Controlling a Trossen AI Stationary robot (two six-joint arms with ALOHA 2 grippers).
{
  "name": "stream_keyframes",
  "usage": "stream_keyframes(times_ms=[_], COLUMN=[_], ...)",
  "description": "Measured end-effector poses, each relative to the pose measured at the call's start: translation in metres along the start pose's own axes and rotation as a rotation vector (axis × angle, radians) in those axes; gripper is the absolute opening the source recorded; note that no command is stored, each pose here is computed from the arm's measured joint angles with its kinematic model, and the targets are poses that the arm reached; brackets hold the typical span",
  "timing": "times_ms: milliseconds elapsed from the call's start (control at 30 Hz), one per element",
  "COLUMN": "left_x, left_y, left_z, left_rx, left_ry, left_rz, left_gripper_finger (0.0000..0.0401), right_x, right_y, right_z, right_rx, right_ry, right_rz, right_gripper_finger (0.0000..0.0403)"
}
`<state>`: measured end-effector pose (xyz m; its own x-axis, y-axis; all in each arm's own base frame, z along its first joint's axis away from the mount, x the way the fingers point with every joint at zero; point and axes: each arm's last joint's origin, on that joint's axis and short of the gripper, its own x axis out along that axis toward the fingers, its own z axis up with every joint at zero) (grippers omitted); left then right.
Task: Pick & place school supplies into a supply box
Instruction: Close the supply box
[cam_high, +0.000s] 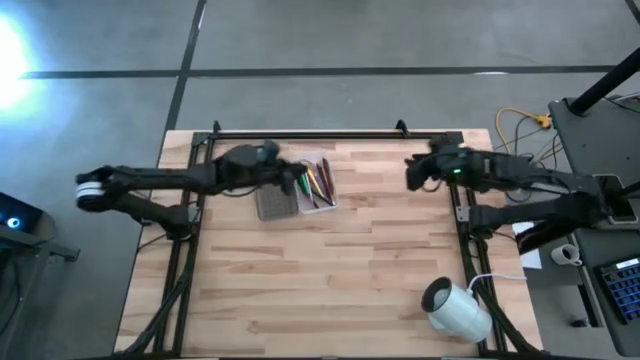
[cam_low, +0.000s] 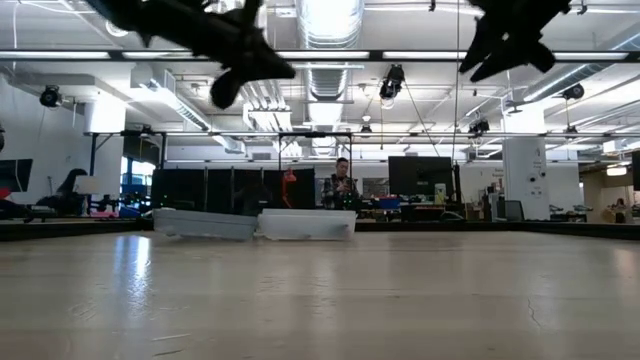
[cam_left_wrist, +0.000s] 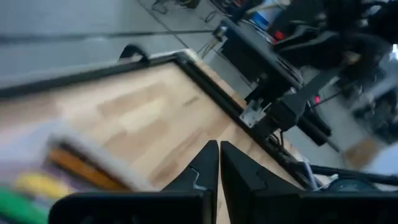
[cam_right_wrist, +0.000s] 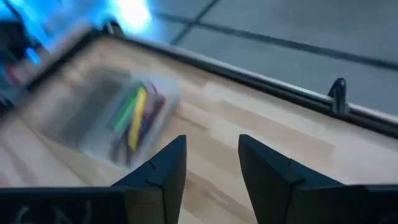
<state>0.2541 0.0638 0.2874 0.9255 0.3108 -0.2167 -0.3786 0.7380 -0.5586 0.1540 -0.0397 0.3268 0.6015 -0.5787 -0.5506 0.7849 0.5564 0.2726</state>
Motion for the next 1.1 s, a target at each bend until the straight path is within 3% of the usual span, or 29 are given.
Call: stream_keyframes(times_ms=[100,233,367,567,700,800,933,1100], left_x=[-0.025,-0.050,-0.068,-0.082,-0.088,-0.088,-0.087,-0.098], left_y=[0.011,0.022,0.034,0.047,0.046,0.045,0.042,0.043], left_z=[-0.011,-0.023,-0.036,-0.046,-0.047,-0.046,-0.040,-0.035], left_rx=[-0.121,-0.148,-0.314,-0.274,-0.304,-0.302,-0.262,-0.250], left_ry=[-0.041,-0.112,-0.115,-0.159,-0.157,-0.133,-0.098,0.164], left_rz=[-0.018,-0.072,-0.089,-0.069,-0.118,-0.141,-0.058,0.338], left_gripper_finger=[0.0000,0.0000,0.0000,0.0000,0.0000,0.0000,0.0007,0.0034], right_x=[-0.014,-0.017,-0.011,0.012,0.037,0.056,0.073,0.078], right_y=[-0.006,-0.008,-0.003,0.014,0.032,0.037,0.041,0.044], right_z=[0.005,0.007,0.009,0.007,0.001,-0.007,-0.013,-0.015], right_rx=[0.103,0.100,0.108,0.132,0.109,0.105,0.111,0.129], right_ry=[-0.068,-0.145,-0.168,-0.112,0.031,0.124,0.159,0.174], right_rz=[0.048,0.045,0.029,0.048,0.170,0.151,0.104,0.100], right_gripper_finger=[0.0132,0.0132,0.0130,0.0127,0.0127,0.0127,0.0129,0.0155])
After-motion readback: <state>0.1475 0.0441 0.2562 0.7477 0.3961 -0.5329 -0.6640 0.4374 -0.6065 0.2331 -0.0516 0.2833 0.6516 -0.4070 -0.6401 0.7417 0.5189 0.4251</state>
